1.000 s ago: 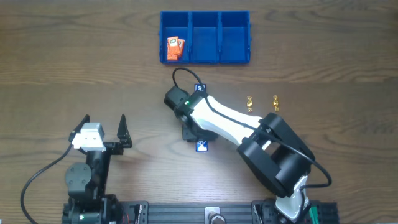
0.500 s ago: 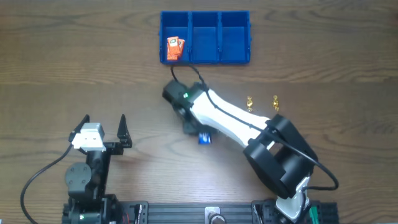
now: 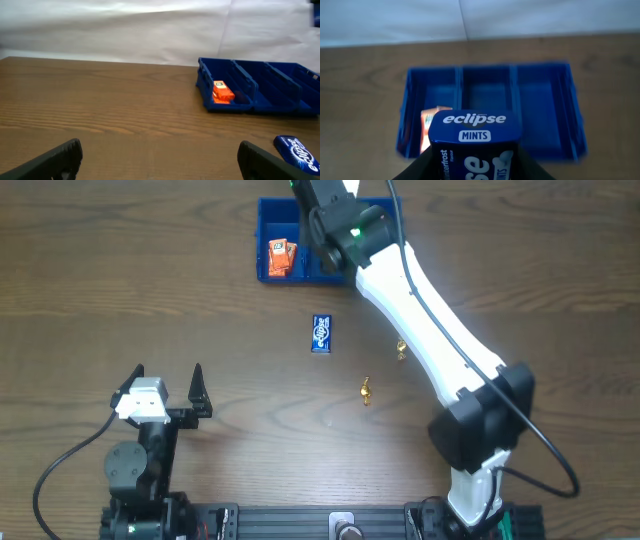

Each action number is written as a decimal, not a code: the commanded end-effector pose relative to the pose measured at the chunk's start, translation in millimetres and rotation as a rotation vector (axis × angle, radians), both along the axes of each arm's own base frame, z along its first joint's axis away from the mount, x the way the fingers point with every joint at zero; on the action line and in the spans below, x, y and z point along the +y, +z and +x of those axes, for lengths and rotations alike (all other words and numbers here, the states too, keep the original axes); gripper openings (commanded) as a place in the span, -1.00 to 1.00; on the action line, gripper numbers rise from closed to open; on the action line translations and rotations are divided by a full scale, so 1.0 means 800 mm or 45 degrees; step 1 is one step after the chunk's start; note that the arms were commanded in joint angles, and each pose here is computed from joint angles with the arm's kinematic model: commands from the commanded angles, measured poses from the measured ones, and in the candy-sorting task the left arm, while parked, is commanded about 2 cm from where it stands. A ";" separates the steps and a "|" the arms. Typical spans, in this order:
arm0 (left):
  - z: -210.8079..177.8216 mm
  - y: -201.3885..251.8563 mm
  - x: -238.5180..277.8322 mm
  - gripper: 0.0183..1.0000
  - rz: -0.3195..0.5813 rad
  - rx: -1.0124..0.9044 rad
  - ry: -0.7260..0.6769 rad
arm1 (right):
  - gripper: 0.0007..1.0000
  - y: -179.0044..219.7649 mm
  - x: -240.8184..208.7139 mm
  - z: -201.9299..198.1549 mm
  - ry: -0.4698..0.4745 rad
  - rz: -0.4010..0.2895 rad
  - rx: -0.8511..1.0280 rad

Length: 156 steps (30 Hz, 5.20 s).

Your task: Sort Candies Into Trays

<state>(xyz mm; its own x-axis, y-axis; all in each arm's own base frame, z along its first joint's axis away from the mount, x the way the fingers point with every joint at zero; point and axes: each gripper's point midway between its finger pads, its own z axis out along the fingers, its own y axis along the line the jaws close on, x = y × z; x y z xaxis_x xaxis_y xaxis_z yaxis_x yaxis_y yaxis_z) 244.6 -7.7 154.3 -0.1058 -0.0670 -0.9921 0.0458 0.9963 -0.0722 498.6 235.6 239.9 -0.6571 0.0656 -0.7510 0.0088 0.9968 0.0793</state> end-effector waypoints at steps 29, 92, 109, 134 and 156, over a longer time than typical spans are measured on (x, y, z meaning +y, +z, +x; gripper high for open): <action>-0.001 -0.020 -0.005 1.00 0.008 0.058 -0.030 | 0.40 -0.131 -0.010 0.086 -0.033 -0.114 0.005; -0.001 -0.020 -0.005 1.00 0.008 0.058 -0.030 | 0.35 -0.296 0.017 -0.164 0.000 -0.089 1.006; -0.001 -0.020 -0.005 1.00 0.008 0.058 -0.030 | -0.47 -0.306 0.014 -0.164 0.004 -0.088 1.000; -0.001 -0.020 -0.005 1.00 0.008 0.058 -0.030 | -0.22 -0.056 -0.022 0.028 -0.034 -0.175 -0.012; -0.001 -0.020 -0.005 1.00 0.008 0.058 -0.031 | 0.48 -0.141 -0.009 0.064 0.003 -0.113 0.053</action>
<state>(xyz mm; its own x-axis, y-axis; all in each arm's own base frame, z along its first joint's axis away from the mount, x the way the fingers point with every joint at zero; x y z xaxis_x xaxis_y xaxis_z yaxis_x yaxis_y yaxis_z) 244.6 -7.7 154.3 -0.1057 -0.0670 -0.9921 0.0454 0.9964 -0.0722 548.8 229.7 131.4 -0.6866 0.0074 -0.7270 0.0056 1.0000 0.0048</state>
